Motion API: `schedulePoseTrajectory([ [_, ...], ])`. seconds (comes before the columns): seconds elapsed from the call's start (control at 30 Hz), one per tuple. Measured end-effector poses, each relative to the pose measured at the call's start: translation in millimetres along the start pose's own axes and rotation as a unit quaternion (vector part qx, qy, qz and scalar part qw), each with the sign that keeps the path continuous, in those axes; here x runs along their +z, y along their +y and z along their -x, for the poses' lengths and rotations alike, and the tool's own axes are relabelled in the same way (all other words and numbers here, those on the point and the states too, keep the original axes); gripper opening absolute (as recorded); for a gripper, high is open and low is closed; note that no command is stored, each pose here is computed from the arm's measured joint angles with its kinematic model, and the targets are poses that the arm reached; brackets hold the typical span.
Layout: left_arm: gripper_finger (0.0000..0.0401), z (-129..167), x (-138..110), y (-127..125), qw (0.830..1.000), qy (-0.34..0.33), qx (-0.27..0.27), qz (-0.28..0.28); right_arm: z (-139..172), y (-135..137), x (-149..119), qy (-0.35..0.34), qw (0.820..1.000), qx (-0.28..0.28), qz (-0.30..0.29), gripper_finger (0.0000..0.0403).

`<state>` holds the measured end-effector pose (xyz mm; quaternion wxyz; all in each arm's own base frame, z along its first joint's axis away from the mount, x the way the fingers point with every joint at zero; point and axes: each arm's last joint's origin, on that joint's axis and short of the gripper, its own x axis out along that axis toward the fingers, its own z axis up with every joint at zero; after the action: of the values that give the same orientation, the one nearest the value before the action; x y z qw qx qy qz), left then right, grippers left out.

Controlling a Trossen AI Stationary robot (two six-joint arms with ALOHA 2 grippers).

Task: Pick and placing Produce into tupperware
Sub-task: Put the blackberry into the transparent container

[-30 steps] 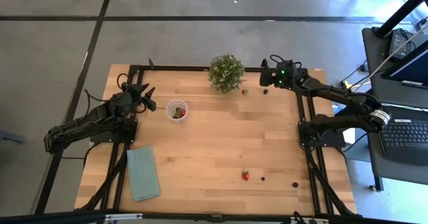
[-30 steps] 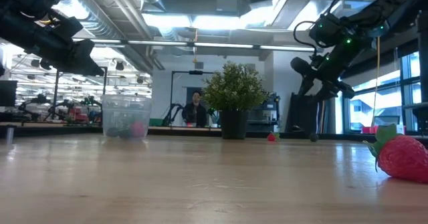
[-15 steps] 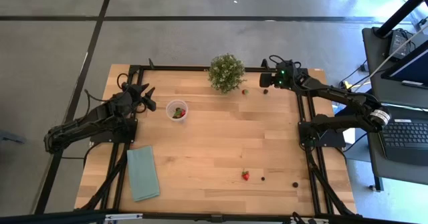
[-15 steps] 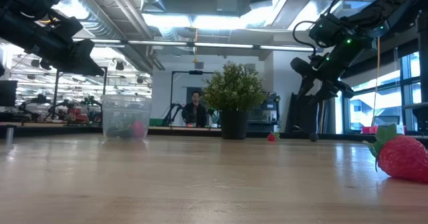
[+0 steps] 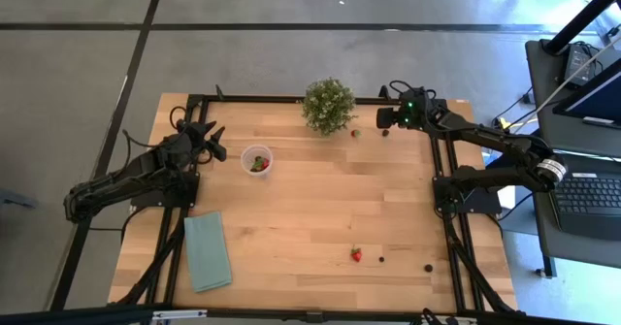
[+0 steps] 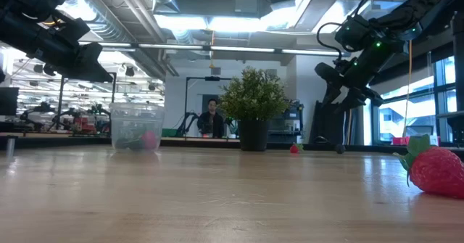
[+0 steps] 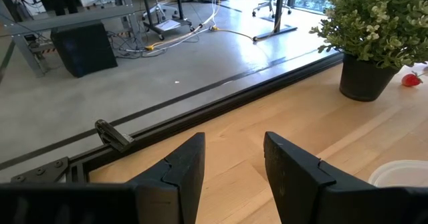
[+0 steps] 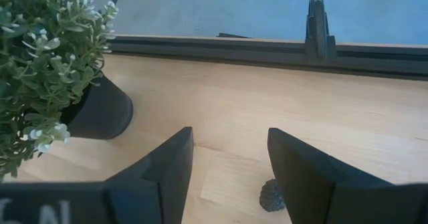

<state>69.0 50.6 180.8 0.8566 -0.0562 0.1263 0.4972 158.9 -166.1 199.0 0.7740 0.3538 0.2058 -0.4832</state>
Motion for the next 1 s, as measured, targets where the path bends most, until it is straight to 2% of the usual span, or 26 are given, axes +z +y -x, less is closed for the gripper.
schedulePoseTrajectory([
  [0.8, 0.0145, 0.0, 0.2, -0.1, 1.0, -0.001, 0.0, 0.001, 0.3, -2.8, -5.8, 0.035, 0.999, -0.007, 0.023, 0.0197],
  [1.0, 0.0145, 0.0, 0.2, -0.1, 1.0, -0.001, 0.0, 0.001, 0.3, -3.0, -5.8, 0.036, 0.999, -0.008, 0.031, 0.0239],
])
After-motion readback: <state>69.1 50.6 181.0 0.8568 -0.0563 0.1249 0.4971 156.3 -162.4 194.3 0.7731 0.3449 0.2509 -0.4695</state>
